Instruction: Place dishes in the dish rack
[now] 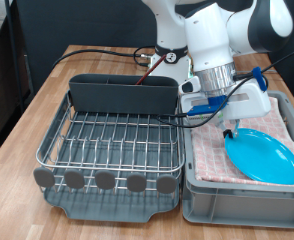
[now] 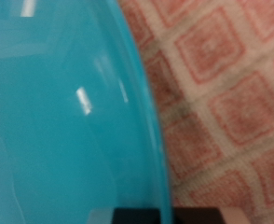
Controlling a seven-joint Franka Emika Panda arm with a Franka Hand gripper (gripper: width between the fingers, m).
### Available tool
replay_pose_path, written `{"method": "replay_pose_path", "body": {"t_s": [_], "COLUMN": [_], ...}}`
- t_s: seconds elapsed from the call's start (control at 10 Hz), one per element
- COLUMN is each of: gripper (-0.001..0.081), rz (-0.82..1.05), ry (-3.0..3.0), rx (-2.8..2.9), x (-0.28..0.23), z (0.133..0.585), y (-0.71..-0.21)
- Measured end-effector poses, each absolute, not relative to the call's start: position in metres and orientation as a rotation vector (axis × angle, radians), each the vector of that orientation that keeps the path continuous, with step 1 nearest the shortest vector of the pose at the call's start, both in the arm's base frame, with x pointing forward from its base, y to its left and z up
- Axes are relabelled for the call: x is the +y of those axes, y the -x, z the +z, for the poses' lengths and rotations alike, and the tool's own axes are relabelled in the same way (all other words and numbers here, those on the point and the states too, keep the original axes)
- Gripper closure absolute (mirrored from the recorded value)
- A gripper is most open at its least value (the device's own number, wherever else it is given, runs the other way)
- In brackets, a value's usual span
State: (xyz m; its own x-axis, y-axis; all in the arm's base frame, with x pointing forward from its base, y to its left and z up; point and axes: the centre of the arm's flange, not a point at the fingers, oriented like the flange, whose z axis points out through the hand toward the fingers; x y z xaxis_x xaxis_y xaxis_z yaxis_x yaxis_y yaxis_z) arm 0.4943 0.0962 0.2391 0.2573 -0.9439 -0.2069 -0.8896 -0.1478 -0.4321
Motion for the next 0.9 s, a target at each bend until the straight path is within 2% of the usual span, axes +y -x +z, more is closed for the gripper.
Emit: {"method": "replay_pose_path", "body": {"t_s": [0.9], "gripper": [0.0780], "rz": [-0.210], "ry": [2.179], "rx": [1.735], "x": [0.064], "z": [0.321], "y": [-0.479]}}
